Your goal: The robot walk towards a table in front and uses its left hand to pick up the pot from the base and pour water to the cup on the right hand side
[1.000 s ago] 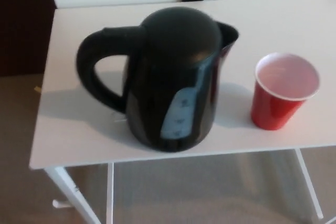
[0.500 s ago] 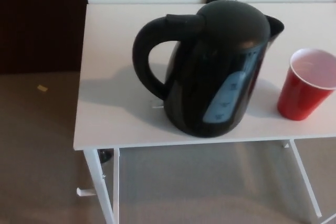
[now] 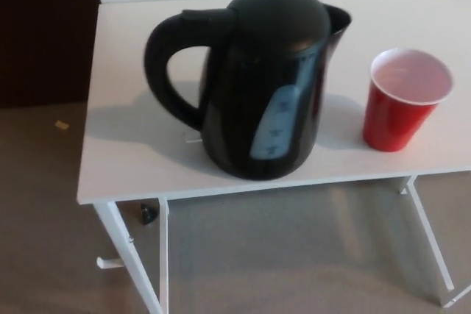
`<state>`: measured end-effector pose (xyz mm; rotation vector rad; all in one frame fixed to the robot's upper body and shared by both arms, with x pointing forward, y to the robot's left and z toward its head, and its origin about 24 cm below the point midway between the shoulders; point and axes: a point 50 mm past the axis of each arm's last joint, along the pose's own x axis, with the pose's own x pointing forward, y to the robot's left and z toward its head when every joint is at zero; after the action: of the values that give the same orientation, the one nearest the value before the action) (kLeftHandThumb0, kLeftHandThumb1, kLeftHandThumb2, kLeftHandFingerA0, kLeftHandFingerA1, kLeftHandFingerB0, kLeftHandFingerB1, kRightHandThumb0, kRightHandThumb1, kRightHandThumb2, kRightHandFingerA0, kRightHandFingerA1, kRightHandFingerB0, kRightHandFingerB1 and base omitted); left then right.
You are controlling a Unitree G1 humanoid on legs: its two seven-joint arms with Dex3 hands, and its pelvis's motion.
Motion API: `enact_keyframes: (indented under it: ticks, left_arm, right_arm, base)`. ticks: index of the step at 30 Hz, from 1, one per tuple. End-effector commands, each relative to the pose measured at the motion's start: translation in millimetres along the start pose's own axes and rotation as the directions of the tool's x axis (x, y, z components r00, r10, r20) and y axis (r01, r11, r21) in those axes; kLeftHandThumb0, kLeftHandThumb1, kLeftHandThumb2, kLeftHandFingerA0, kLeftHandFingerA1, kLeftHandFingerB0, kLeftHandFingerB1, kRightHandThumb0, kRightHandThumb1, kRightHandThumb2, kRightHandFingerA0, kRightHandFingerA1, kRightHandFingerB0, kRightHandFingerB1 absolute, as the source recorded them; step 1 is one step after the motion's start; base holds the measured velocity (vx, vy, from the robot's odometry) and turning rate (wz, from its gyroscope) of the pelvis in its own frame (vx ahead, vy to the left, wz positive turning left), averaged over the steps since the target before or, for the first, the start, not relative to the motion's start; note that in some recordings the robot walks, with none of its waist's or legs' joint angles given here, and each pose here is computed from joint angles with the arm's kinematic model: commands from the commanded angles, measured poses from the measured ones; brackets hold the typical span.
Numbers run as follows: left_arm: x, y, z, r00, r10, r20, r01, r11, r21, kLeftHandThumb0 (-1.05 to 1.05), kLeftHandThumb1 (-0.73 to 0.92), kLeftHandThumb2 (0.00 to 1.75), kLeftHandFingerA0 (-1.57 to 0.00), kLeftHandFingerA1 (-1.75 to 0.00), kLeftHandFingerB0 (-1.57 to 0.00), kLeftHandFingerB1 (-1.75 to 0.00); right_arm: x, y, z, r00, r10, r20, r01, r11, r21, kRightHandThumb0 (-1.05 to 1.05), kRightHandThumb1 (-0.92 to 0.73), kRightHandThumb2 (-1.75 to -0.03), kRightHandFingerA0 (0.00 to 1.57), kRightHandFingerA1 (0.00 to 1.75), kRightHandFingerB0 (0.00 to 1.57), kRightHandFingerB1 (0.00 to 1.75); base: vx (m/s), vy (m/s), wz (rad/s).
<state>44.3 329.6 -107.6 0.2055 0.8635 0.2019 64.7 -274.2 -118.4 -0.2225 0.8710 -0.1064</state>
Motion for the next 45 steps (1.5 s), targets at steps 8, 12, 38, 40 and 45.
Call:
enact_keyframes:
  ticks: [8,12,38,40,45]
  left_arm:
    - [1,4,4,1.0,0.023,0.008,-0.024,0.999,0.032,-0.37,0.5,0.69,-0.47,-0.48,-0.38,-0.42]
    - [0,5,3,1.0,0.028,0.003,-0.028,0.999,0.044,-0.38,0.5,0.7,-0.47,-0.48,-0.38,-0.42]
    - [0,7,4,0.999,0.032,0.012,-0.032,0.999,0.017,-0.36,0.51,0.69,-0.47,-0.48,-0.37,-0.42]
    - [-1,8,4,0.999,0.043,0.019,-0.043,0.999,0.008,-0.38,0.52,0.7,-0.46,-0.48,-0.37,-0.42]
    - [-1,8,6,0.998,0.054,0.035,-0.054,0.999,0.004,-0.38,0.51,0.7,-0.48,-0.48,-0.38,-0.42]
  right_arm:
    - [2,-3,4,1.0,-0.006,-0.004,0.006,0.999,-0.047,-0.26,-0.54,-0.56,0.6,0.48,0.48,0.43]
    - [7,-5,0,1.0,-0.014,-0.021,0.012,0.998,-0.053,-0.26,-0.53,-0.55,0.6,0.47,0.49,0.43]
    - [6,0,8,1.0,-0.004,-0.005,0.003,0.998,-0.068,-0.3,-0.54,-0.56,0.61,0.48,0.52,0.44]
    - [5,1,8,1.0,-0.001,-0.006,0.001,0.998,-0.061,-0.29,-0.54,-0.56,0.6,0.48,0.51,0.44]
    - [6,0,8,1.0,0.003,-0.008,-0.003,0.998,-0.067,-0.27,-0.54,-0.56,0.59,0.49,0.5,0.44]
  base:
    - [-0.02,0.264,-0.1]
    - [0.03,0.014,0.07]
    - [-0.01,-0.029,0.02]
    - [0.0,0.0,0.0]
    - [0.0,0.0,0.0]
